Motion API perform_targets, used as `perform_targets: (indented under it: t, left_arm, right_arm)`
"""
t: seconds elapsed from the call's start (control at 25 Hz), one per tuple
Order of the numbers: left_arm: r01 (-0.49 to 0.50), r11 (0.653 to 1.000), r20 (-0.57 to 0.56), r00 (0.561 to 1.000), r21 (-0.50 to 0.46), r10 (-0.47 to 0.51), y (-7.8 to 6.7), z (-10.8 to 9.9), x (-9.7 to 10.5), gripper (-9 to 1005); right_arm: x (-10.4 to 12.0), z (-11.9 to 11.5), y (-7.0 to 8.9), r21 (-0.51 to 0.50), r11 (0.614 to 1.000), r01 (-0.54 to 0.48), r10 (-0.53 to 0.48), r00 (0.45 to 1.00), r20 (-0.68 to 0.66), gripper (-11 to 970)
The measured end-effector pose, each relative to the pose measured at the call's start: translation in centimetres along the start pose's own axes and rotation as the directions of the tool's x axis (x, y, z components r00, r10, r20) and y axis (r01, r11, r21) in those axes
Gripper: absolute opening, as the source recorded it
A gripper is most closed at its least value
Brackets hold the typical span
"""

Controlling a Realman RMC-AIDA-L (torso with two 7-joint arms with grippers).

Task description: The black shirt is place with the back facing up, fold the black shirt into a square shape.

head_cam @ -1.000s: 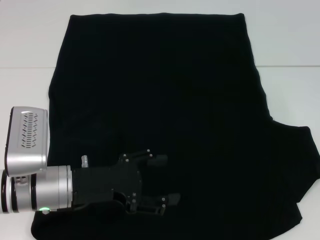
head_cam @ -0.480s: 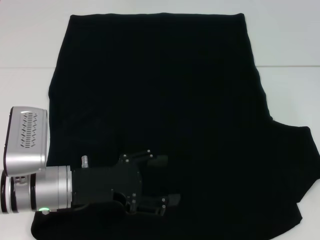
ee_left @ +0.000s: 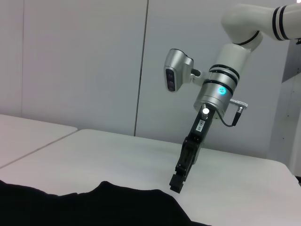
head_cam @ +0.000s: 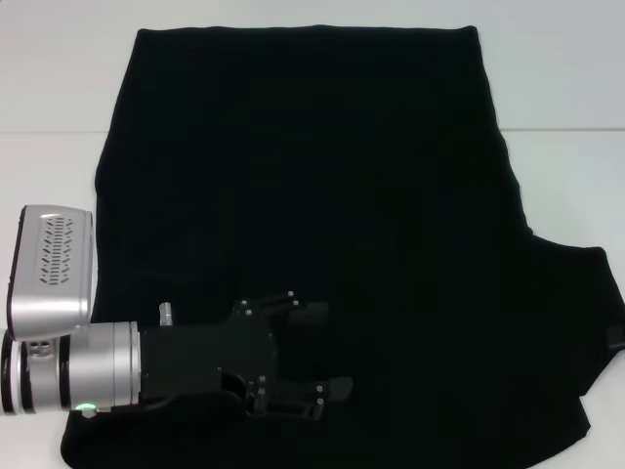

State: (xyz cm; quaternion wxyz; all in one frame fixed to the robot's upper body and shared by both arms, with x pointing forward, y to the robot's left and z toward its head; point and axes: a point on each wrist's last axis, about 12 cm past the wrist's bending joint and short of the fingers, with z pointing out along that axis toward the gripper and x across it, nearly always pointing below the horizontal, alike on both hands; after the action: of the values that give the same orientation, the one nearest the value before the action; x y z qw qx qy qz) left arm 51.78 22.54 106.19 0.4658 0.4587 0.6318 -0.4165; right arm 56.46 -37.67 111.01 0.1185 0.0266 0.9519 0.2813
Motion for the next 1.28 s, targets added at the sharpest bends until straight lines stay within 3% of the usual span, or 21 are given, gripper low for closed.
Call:
perform_targets:
  t: [0.08,0.4,0.6,1.28]
  left_arm:
    - [0.0,1.0,0.0,1.0,0.0,0.0,0.0,0.0,0.0,918]
    - [0.002,1.0,0.0,1.0,0.0,-0.002,0.0,0.0,0.0,918]
    - [0.001,1.0,-0.001,1.0,-0.001,-0.001,0.0,0.0,0.0,918]
    - [0.001,1.0,-0.004,1.0,-0.007,-0.001,0.1,0.0,0.1,917]
  right_arm:
    - [0.0,0.1,0.0,-0.009,1.0,-0.005,0.005,1.0,0.0,566]
    - [0.0,0.8,0.0,-0.008,1.0,-0.012,0.012,1.0,0.004,560]
    - [0.0,0.9,-0.1,-0.01,1.0,-0.017,0.017,1.0,0.003,438]
    - [0.2,1.6,-0.2,-0.001,1.0,-0.032,0.032,0.999,-0.002,441]
